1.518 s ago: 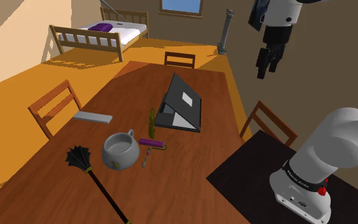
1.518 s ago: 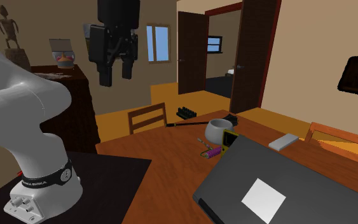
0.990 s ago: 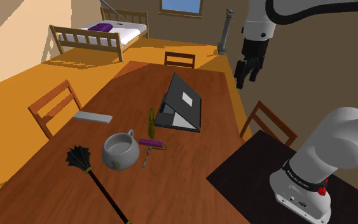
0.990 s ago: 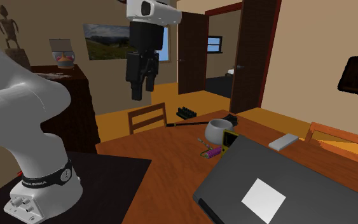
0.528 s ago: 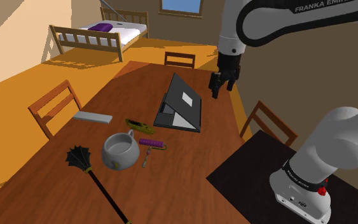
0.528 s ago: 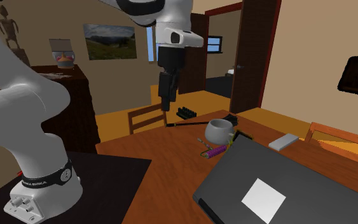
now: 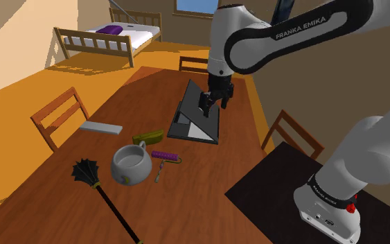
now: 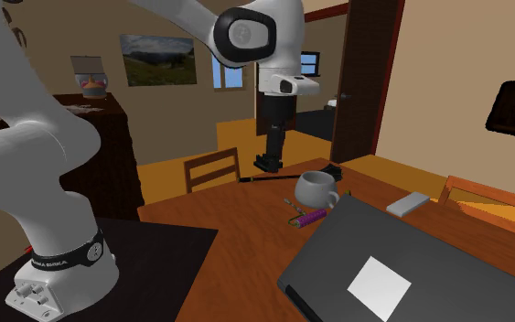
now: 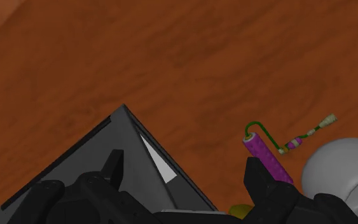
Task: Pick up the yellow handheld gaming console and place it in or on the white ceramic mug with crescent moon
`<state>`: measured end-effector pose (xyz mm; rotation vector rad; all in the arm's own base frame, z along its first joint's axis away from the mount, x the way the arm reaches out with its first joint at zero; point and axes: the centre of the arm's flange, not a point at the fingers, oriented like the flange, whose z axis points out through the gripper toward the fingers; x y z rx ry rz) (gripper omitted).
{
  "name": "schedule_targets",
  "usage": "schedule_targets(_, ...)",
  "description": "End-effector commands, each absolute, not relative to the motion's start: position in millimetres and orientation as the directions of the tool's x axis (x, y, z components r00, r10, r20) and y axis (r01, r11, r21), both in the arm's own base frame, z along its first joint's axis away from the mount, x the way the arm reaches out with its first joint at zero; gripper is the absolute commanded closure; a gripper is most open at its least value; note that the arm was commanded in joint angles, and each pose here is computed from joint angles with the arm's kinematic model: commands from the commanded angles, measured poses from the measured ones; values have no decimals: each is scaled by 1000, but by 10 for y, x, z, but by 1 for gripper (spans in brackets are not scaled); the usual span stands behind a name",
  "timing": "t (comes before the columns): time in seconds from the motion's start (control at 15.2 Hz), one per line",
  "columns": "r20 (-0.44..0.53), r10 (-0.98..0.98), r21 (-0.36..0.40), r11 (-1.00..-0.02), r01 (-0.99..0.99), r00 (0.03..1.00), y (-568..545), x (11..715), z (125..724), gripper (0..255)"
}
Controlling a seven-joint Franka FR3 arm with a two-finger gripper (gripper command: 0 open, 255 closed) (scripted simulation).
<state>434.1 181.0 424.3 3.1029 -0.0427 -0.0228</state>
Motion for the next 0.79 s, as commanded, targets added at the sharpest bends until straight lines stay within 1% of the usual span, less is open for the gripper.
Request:
schedule_targets(0.0,2,-32,38,-999,-32,999,1990,4453,4131,0)
schedule_targets(0.73,80,-50,44,-998,-54,996,2926,5245,3471,0)
